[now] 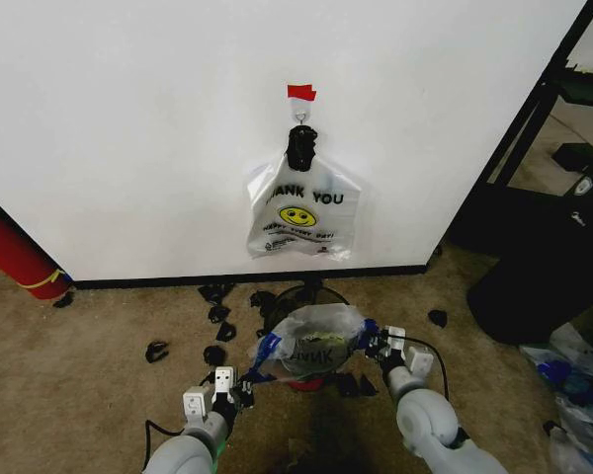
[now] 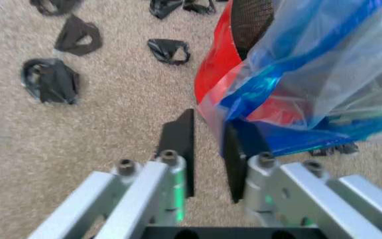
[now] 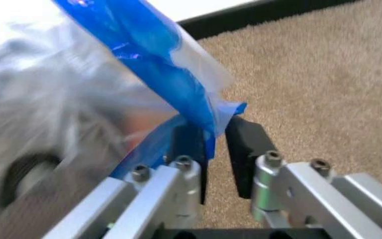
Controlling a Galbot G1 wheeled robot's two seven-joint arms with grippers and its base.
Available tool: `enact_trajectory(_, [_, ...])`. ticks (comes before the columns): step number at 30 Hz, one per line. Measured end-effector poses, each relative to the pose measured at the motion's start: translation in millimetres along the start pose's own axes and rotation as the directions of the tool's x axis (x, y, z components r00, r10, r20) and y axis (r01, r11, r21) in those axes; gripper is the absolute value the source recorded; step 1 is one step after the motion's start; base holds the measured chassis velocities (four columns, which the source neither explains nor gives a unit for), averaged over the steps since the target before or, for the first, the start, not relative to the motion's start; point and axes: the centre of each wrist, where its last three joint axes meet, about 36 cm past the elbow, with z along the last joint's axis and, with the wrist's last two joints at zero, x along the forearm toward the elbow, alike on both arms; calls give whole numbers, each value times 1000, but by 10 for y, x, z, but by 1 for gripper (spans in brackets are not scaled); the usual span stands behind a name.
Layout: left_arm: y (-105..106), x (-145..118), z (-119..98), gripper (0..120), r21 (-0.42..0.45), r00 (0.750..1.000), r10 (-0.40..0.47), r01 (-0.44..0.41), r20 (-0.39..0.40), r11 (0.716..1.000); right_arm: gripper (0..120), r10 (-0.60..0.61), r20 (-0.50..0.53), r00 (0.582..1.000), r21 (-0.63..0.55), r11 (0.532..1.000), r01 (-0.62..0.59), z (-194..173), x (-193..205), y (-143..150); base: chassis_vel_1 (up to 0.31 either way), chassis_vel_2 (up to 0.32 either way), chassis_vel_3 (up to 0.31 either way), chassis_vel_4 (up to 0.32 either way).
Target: Pick up the garbage bag from the wall and place it over the trash bin.
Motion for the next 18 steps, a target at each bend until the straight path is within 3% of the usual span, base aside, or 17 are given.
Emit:
enact_trajectory(9, [-125, 464, 111, 54, -84, 996, 17, -10, 86, 996, 47, -47, 160, 986, 215, 977, 12, 101, 362, -51, 0, 0, 0, 0])
enact_trajectory(18, [-303, 811, 77, 88, -98, 989, 41, -27, 143, 995, 81, -62, 233, 970, 275, 961, -5, 153, 620, -169, 0, 0, 0, 0])
